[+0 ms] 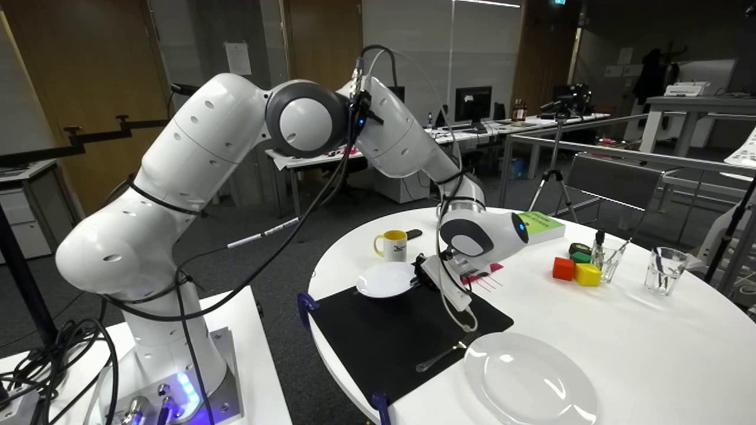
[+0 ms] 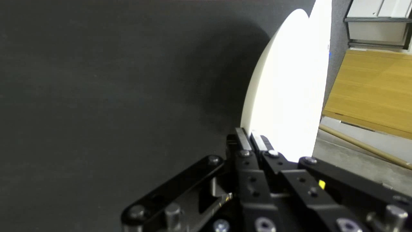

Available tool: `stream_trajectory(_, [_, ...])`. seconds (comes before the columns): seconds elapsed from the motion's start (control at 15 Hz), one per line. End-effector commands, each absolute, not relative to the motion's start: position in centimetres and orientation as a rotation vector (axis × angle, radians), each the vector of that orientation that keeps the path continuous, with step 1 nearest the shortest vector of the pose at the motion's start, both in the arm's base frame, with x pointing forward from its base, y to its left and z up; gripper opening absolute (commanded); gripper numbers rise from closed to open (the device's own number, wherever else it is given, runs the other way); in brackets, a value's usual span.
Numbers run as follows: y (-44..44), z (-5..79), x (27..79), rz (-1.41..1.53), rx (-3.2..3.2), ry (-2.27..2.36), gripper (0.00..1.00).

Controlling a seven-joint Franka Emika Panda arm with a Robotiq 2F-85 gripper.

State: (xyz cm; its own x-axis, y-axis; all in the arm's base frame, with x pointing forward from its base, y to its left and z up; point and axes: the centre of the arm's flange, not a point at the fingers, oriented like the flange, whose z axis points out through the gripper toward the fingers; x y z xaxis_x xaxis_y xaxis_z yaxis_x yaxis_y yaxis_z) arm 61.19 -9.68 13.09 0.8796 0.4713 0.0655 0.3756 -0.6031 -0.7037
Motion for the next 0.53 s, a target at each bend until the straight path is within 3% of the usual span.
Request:
stream_trajectory(0.0, [-5.8, 15.6, 59.8, 0.154, -2.310, -0.607, 0.01])
stream_trajectory(0.47, [-2.4, 15.7, 60.8, 0.199, -2.305, -0.599, 0.01])
